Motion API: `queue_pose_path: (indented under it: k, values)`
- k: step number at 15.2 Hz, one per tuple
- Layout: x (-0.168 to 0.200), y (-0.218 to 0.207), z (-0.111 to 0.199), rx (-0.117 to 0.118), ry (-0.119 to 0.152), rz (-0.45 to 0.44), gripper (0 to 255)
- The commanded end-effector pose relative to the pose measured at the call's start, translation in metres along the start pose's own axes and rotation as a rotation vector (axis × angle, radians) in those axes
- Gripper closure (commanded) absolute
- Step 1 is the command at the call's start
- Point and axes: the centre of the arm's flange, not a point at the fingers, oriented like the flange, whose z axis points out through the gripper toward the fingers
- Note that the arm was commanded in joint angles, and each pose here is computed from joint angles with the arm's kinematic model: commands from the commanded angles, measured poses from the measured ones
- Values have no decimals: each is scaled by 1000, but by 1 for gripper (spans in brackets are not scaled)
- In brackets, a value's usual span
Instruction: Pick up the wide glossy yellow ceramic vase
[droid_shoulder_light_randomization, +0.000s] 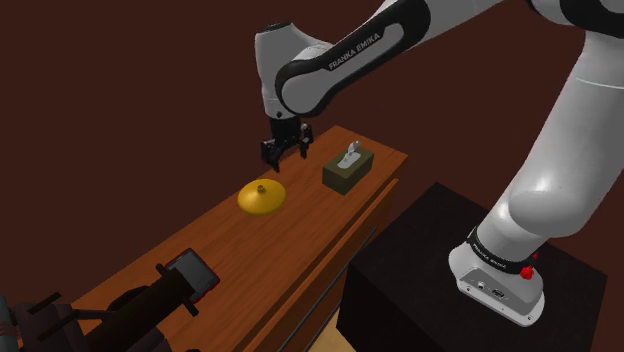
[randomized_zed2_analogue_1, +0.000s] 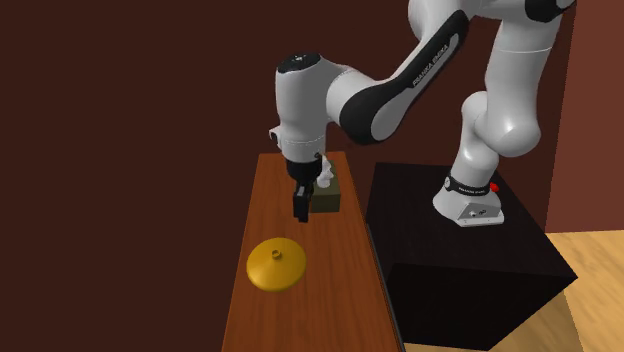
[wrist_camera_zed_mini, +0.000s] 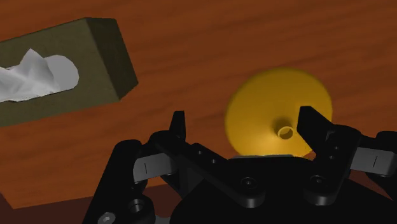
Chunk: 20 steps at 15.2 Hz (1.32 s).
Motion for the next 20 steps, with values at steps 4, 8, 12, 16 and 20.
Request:
queue_pose_path:
  k: [4, 8, 12, 16, 20]
  values:
    - [38, -45, 28, -3, 26, 8, 0]
    - [70, -79, 50, -7, 47, 14, 0]
    - [70, -79, 66, -7, 47, 14, 0]
    - [71, -80, 90, -7, 47, 14, 0]
    - [71, -80, 91, -7, 47, 14, 255]
